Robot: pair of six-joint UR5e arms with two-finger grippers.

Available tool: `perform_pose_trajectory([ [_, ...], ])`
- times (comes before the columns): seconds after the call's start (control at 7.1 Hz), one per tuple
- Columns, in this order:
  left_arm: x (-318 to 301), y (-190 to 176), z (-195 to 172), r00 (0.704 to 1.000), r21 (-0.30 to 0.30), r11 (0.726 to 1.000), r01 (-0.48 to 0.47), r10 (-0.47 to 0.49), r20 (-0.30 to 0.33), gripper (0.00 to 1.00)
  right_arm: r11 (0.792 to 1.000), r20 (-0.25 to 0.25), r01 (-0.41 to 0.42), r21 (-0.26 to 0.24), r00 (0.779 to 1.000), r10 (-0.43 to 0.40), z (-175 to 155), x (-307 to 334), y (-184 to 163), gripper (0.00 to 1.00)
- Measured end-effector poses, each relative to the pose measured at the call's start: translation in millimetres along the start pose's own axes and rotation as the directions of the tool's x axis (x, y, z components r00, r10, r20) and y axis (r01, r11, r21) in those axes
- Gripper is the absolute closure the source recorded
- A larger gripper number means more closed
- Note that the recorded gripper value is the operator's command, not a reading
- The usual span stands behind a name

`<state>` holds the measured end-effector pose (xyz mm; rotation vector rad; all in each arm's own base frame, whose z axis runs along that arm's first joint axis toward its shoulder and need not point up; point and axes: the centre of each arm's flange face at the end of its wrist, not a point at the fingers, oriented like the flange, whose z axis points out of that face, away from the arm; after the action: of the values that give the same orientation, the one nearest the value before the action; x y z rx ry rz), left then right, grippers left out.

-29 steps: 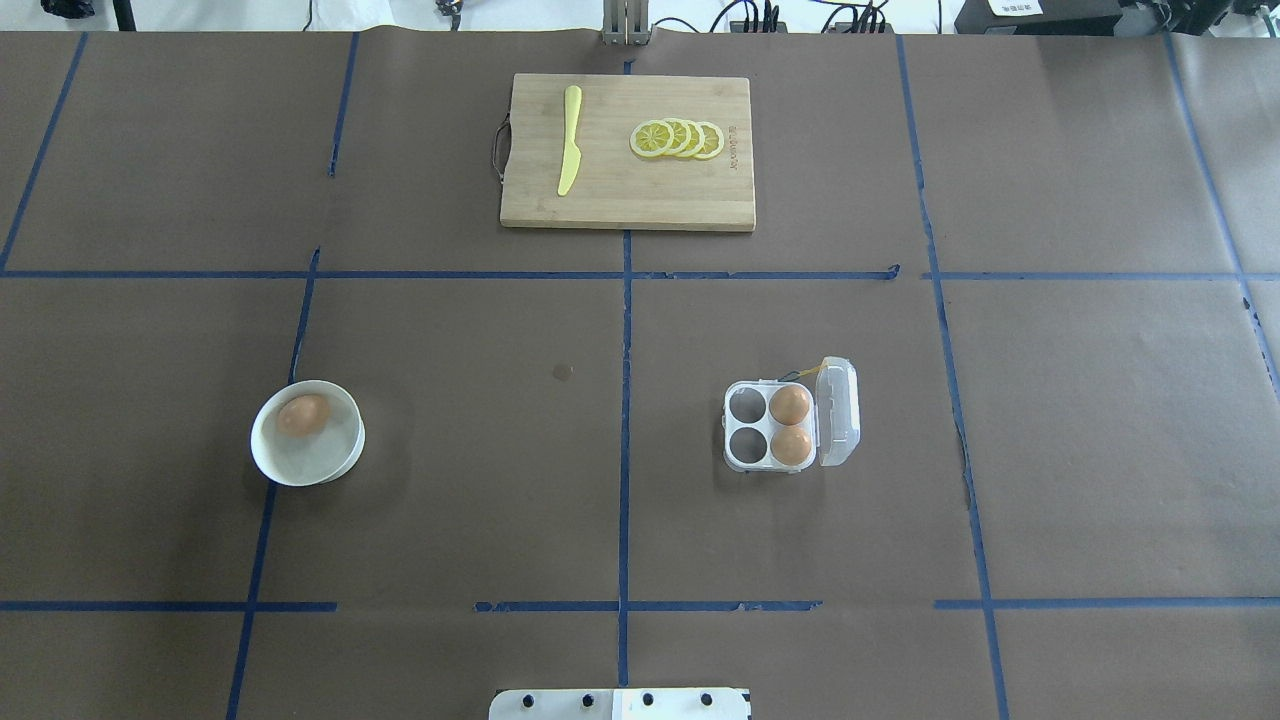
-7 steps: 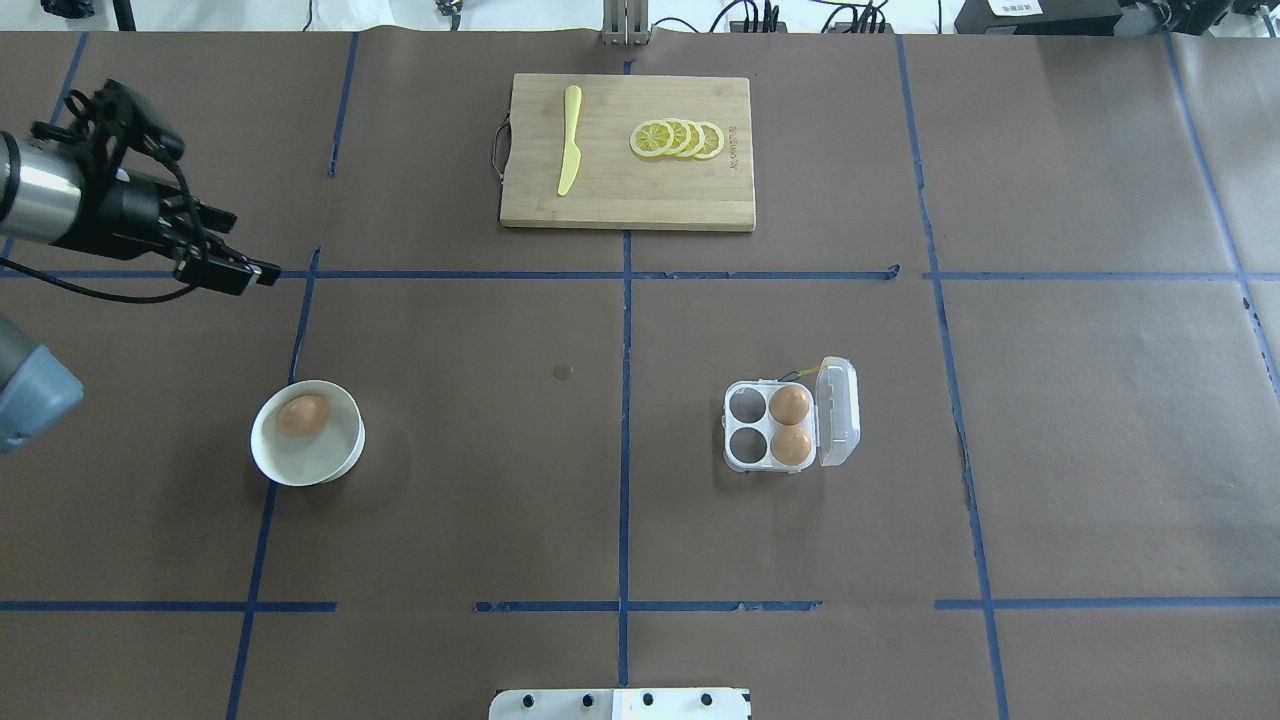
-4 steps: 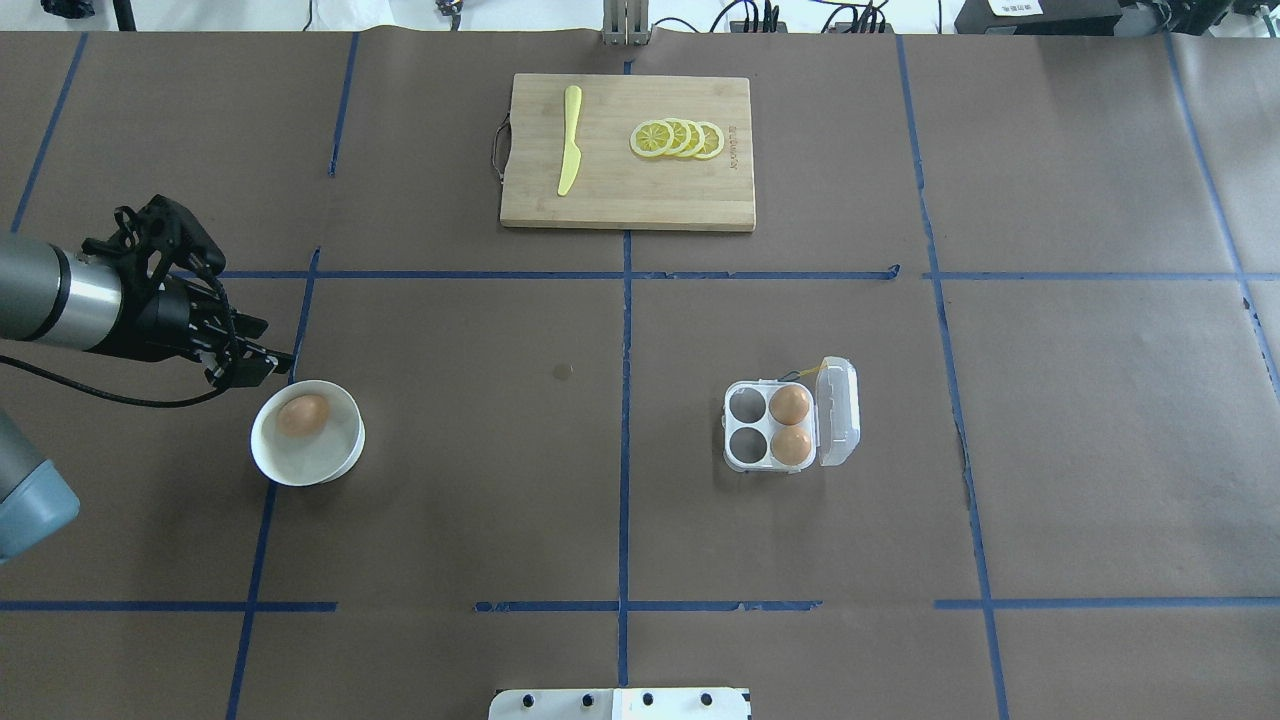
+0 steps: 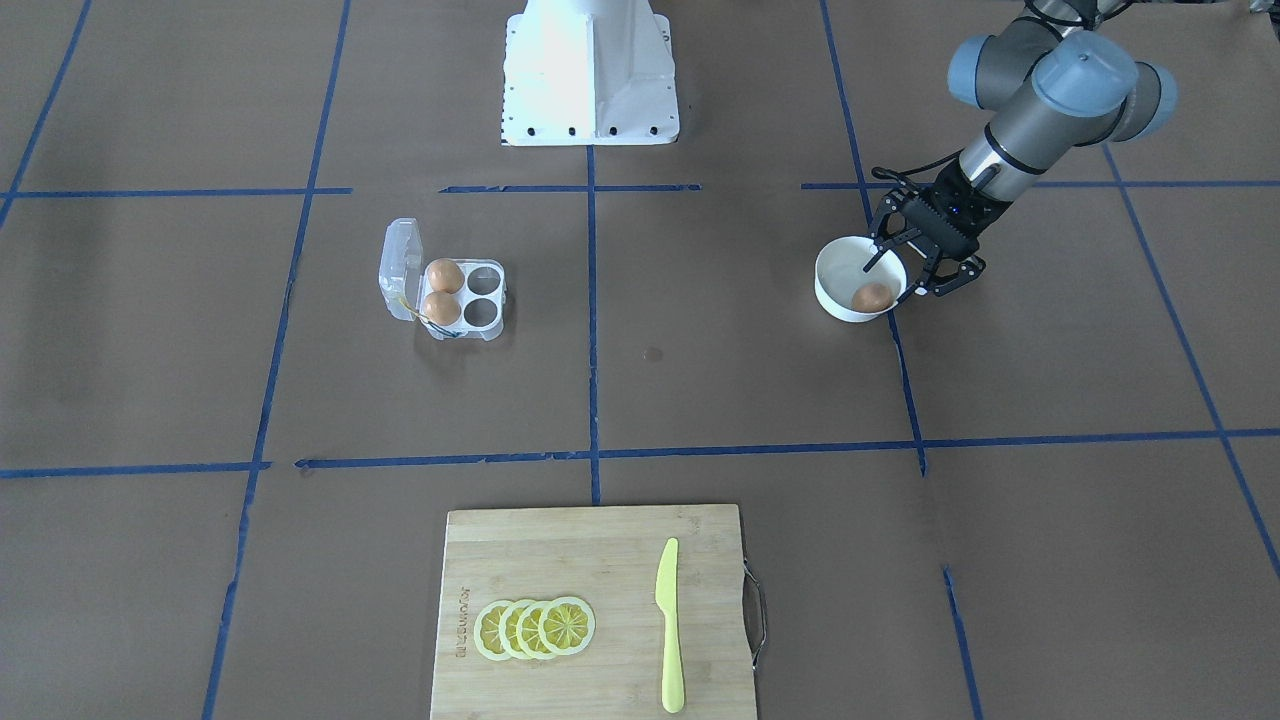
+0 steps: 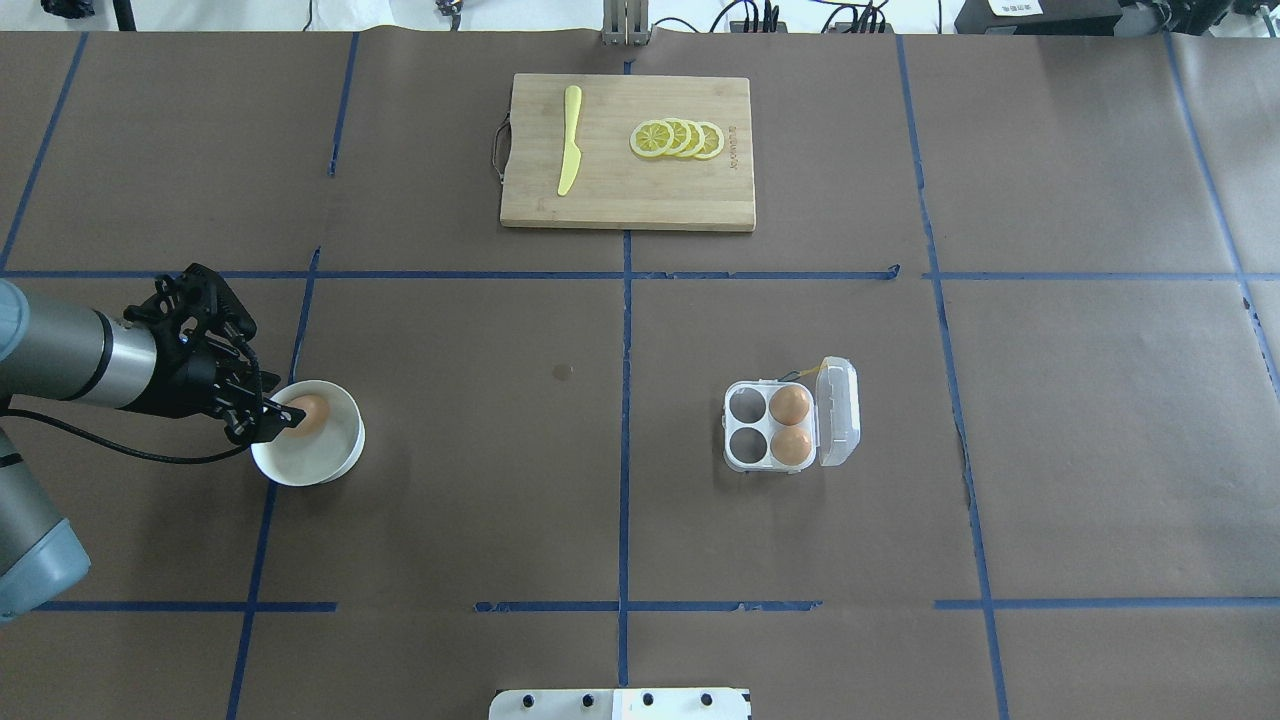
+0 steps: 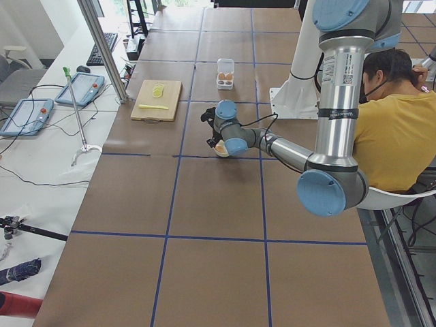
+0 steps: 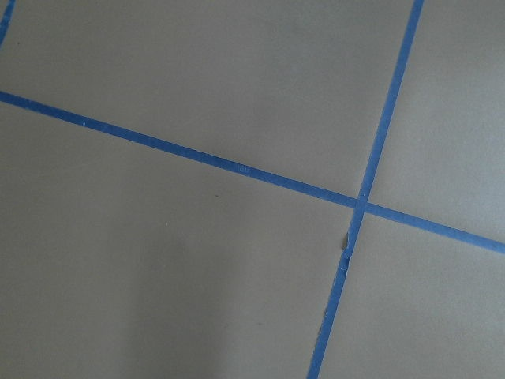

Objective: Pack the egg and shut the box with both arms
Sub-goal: 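Move the left gripper over the white bowl toward the brown egg, then lower the left gripper into the bowl and grasp the brown egg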

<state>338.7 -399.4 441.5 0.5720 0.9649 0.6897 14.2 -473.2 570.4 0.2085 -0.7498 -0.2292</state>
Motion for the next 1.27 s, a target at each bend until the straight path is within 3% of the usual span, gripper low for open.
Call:
perform_pose_trajectory([
  [1.27,10,3,39,1.0,-0.034,0.999,-0.012,0.012,0.01,0.38,1.0,0.0,-0.001,-0.002,1.0,0.001,1,1,1,0.0],
])
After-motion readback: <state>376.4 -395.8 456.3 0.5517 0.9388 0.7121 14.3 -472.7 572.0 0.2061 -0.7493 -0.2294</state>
